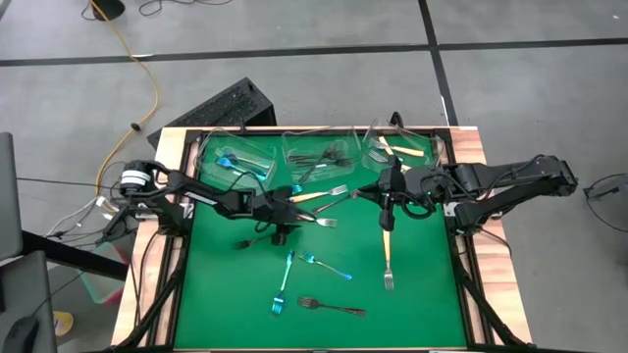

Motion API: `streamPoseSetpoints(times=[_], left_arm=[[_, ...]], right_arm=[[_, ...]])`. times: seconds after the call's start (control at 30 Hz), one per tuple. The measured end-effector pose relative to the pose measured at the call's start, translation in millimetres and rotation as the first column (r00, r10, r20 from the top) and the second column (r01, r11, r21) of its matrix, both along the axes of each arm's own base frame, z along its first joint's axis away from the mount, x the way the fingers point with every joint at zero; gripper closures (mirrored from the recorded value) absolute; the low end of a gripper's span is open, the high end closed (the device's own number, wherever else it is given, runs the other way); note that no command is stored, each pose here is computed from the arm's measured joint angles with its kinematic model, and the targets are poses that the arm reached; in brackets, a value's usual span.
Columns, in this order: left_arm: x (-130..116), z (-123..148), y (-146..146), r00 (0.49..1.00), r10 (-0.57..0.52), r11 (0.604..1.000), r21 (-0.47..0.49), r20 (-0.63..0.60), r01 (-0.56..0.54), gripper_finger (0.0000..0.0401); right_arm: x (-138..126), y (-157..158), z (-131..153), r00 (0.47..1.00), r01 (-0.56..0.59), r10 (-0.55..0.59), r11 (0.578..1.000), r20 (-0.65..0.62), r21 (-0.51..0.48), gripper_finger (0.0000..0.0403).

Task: Sort silverware by color (type)
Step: Put the yellow fork into the right transparent bin

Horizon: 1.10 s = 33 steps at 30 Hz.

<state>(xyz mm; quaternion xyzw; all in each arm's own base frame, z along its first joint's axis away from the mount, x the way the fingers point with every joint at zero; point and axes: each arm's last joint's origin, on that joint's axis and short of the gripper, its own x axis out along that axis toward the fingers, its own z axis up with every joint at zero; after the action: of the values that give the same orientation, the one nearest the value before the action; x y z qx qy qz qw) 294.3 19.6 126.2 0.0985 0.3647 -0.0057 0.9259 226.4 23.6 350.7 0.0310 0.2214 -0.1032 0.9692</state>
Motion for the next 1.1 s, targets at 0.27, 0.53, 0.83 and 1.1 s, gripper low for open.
streamPoseSetpoints(times=[0.27,0.53,0.83,1.1], left_arm=[[1,-14,7,0.998,0.038,0.999,0.016,-0.042,-0.037,0.0229],[-1,-21,16,0.997,0.023,0.994,-0.103,-0.074,-0.031,0.023],[-2,-23,17,0.995,0.03,0.99,-0.137,-0.091,-0.043,0.0338],[0,-21,16,0.997,0.05,0.985,-0.162,-0.058,-0.059,0.0364]], right_arm=[[0,0,-1,1.0,0.0,0.0,1.0,-0.007,-0.001,0.0331],[0,0,-1,1.0,0.002,-0.002,1.0,-0.008,-0.001,0.0331],[0,0,-1,1.0,0.002,-0.002,1.0,-0.007,0.0,0.0331],[0,0,-1,1.0,0.001,-0.001,1.0,-0.007,0.0,0.0331]])
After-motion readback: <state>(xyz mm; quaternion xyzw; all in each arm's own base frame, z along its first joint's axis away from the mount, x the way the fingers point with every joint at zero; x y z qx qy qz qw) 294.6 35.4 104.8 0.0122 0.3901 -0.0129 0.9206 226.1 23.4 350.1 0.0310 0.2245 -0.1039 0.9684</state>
